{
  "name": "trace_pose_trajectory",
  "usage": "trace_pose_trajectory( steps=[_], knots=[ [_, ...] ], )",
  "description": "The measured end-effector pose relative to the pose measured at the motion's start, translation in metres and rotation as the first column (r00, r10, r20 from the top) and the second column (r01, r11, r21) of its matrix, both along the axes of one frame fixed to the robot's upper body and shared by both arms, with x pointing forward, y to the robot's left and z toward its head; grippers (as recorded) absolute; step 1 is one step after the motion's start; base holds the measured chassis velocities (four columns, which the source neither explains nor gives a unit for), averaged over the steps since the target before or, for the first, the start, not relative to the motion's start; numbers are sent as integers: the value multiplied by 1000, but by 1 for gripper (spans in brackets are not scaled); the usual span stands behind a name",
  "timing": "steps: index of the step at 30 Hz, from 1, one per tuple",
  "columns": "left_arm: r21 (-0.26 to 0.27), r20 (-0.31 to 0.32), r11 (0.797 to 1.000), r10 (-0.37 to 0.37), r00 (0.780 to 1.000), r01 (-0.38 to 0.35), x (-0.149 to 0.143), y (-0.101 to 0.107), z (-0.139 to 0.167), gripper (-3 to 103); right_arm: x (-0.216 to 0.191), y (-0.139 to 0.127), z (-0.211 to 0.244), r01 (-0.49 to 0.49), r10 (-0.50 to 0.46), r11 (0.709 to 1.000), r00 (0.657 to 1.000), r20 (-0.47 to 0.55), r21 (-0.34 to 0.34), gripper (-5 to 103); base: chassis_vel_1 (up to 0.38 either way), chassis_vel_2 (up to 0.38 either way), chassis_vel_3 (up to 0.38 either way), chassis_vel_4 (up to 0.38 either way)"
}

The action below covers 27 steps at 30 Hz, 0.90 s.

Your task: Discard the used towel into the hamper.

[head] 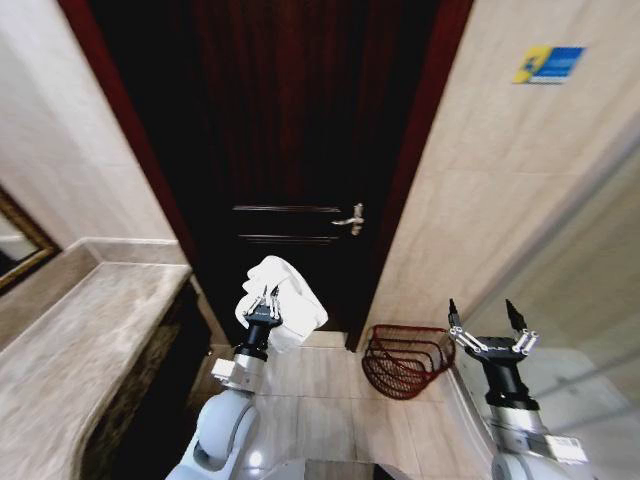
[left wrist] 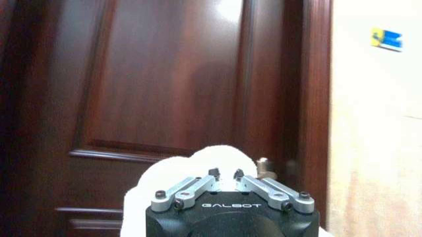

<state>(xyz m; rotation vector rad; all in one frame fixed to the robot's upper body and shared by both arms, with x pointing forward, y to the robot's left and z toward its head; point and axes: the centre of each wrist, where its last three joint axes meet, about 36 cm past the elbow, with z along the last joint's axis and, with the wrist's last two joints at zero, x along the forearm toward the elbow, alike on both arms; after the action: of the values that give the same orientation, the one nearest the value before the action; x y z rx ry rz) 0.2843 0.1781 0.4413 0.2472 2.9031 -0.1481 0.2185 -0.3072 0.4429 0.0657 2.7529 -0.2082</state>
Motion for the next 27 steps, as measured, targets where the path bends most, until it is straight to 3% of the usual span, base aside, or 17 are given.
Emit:
trace_pose_trajectory(
  steps=[27],
  knots=[
    [22, -35, 1000, 14, 999, -13, 14, 9, -19, 3, 1, -1, -4, 5, -5, 1000, 1000, 12, 3, 100, -123, -126, -126, -128]
  ],
)
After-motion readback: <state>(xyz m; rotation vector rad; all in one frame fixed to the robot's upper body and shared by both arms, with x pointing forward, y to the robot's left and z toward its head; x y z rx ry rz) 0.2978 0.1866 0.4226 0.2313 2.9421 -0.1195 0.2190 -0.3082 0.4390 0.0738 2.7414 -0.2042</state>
